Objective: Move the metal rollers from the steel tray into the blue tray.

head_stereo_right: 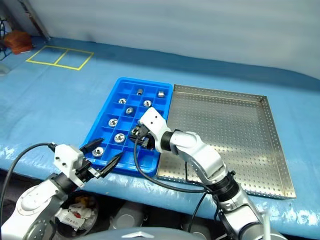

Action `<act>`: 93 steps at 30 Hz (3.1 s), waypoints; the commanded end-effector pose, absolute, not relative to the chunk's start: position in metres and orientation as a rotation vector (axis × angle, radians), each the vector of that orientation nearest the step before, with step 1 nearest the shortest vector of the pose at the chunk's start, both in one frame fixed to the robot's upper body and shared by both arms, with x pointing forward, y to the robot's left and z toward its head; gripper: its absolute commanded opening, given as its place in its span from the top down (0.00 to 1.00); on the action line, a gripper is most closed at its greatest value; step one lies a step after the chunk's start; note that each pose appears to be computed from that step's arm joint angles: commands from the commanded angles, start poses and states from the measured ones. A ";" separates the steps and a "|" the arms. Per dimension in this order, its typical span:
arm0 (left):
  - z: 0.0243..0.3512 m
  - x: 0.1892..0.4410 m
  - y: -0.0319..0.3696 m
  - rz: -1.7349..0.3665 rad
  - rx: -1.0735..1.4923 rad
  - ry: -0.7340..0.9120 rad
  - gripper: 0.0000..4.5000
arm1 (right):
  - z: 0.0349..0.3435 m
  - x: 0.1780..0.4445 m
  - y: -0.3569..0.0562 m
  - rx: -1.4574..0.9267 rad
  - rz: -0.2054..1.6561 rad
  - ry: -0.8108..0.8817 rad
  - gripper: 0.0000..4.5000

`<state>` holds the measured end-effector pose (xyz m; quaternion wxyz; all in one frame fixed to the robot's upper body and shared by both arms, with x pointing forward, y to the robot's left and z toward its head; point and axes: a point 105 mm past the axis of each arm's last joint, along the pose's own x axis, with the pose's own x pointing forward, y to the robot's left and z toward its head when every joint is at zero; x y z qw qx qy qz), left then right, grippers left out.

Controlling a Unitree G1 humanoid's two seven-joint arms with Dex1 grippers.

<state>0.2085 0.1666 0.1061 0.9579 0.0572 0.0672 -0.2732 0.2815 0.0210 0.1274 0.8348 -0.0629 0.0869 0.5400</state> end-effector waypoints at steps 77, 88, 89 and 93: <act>0.134 0.281 0.113 -0.904 0.185 -0.005 0.00 | 0.139 0.257 -0.096 -0.113 0.591 0.095 0.00; 0.131 0.276 0.116 -0.902 0.188 0.004 0.00 | 0.138 0.260 -0.096 -0.108 0.595 0.098 0.00; 0.131 0.276 0.117 -0.900 0.187 0.005 0.00 | 0.138 0.260 -0.095 -0.108 0.597 0.098 0.00; 0.131 0.275 0.118 -0.895 0.186 0.006 0.00 | 0.138 0.261 -0.095 -0.109 0.601 0.099 0.00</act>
